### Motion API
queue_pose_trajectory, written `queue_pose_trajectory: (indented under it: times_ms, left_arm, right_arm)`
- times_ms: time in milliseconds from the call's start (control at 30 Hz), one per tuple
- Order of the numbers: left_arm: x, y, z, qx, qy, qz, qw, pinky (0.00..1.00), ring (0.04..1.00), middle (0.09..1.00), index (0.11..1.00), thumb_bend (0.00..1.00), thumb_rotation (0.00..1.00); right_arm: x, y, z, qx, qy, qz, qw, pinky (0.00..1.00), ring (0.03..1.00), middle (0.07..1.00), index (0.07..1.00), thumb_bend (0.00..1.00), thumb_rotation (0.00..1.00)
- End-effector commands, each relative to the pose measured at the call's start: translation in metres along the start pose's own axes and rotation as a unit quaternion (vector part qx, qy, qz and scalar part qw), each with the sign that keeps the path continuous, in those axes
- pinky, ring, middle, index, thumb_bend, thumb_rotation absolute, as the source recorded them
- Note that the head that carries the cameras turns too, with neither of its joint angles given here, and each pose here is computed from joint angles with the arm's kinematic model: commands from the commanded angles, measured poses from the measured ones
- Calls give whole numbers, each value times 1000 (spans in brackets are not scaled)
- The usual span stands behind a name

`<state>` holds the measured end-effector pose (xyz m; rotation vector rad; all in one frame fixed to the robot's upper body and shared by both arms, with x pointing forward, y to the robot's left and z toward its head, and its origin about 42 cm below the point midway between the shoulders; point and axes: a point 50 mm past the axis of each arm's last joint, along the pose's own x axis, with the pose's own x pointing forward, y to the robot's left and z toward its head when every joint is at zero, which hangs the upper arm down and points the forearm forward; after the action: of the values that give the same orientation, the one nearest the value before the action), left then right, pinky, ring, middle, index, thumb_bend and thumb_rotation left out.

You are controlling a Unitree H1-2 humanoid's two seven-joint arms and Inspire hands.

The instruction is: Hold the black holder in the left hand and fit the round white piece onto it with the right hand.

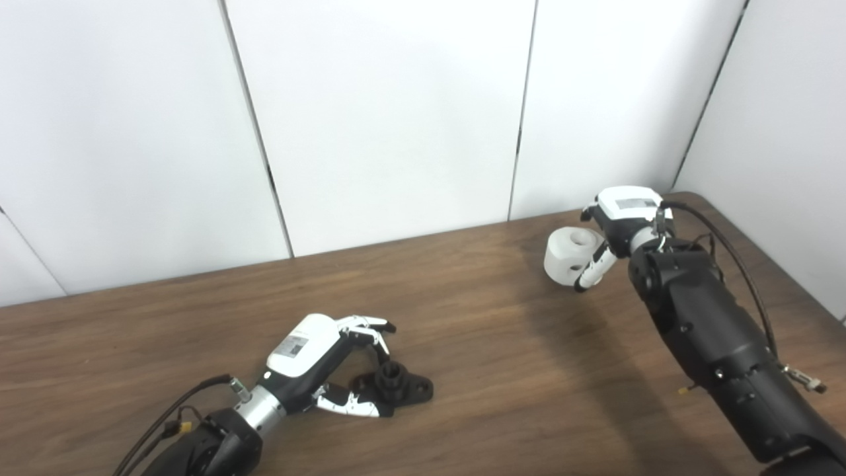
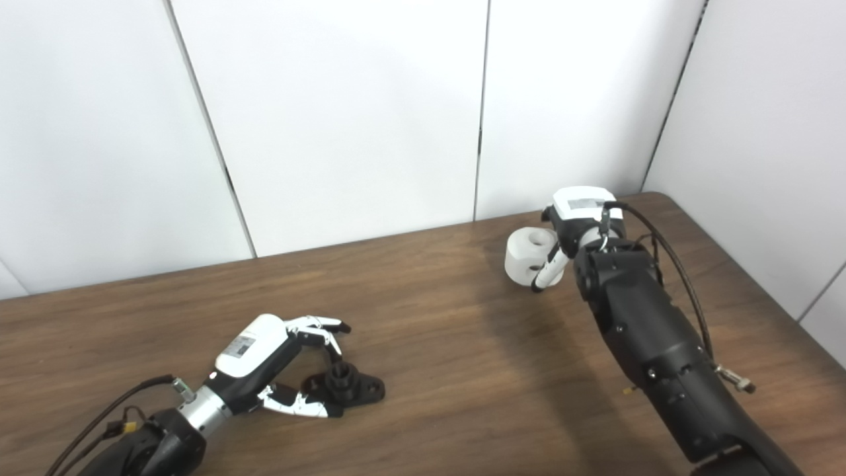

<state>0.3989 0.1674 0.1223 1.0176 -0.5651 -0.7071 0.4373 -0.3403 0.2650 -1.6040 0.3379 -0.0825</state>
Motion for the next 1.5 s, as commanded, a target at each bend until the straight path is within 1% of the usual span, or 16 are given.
queue_pose_trajectory:
  times_ms: [0, 333, 533, 633, 667, 800, 833, 867, 900, 933, 1000, 1100, 1167, 1333, 1467]
  left_arm:
    - [-35, -27, -16, 5, 41, -89, 995, 632, 783, 798, 487, 523, 53]
    - [-38, -26, -13, 3, 43, -91, 995, 631, 787, 794, 487, 523, 52]
    - [-39, -26, -12, -3, 47, -94, 994, 634, 797, 797, 487, 523, 52]
    - [-39, -27, -12, -3, 48, -98, 994, 633, 800, 799, 487, 522, 52]
    - [-39, -27, -11, -1, 49, -101, 994, 635, 802, 801, 487, 522, 52]
    - [-39, -27, -10, -3, 53, -106, 993, 643, 811, 809, 487, 522, 53]
    - [-39, -27, -10, -3, 52, -106, 993, 644, 812, 809, 487, 523, 53]
    - [-40, -27, -11, -2, 52, -106, 993, 645, 812, 809, 487, 523, 53]
    - [-40, -27, -11, -2, 51, -105, 993, 644, 810, 808, 487, 523, 53]
    - [-40, -27, -11, -2, 51, -104, 993, 643, 810, 808, 487, 523, 53]
    - [-40, -27, -12, -3, 51, -103, 993, 642, 806, 806, 487, 523, 53]
    - [-41, -27, -13, -5, 49, -101, 994, 632, 803, 805, 487, 523, 53]
    - [-41, -28, -13, -4, 49, -101, 994, 622, 801, 806, 487, 523, 53]
    - [-41, -29, -13, -4, 48, -99, 994, 628, 801, 803, 487, 523, 53]
    - [-40, -32, -14, -2, 49, -101, 994, 621, 800, 803, 487, 523, 54]
  right_arm:
    - [6, -30, -3, 4, 1, -48, 999, 880, 938, 944, 794, 964, 325]
    - [15, -15, -5, 23, -12, -36, 999, 856, 915, 924, 768, 951, 297]
    - [15, -10, -7, 31, -19, -40, 999, 848, 905, 915, 769, 943, 297]
    - [15, -8, -7, 37, -18, -44, 998, 849, 900, 909, 763, 917, 282]
    - [15, -8, -7, 40, -20, -51, 998, 849, 898, 906, 755, 901, 278]
    - [14, -6, -7, 45, -28, -89, 995, 781, 834, 830, 624, 817, 225]
    - [14, -6, -7, 45, -31, -99, 994, 761, 812, 802, 558, 673, 187]
    - [14, -5, -7, 47, -34, -108, 992, 750, 797, 781, 523, 598, 167]
    - [13, -5, -7, 50, -38, -115, 991, 744, 788, 759, 500, 552, 154]
    - [13, -6, -8, 54, -40, -121, 990, 749, 786, 745, 492, 536, 150]
    - [13, -6, -9, 59, -45, -134, 988, 767, 779, 706, 482, 522, 145]
    - [11, -7, -9, 60, -54, -151, 985, 762, 769, 689, 481, 521, 144]
    - [10, -8, -9, 61, -59, -156, 984, 765, 768, 682, 481, 521, 144]
    - [7, -11, -9, 58, -72, -164, 982, 730, 752, 669, 480, 523, 144]
    - [1, -17, -6, 57, -86, -161, 982, 710, 747, 670, 481, 523, 144]
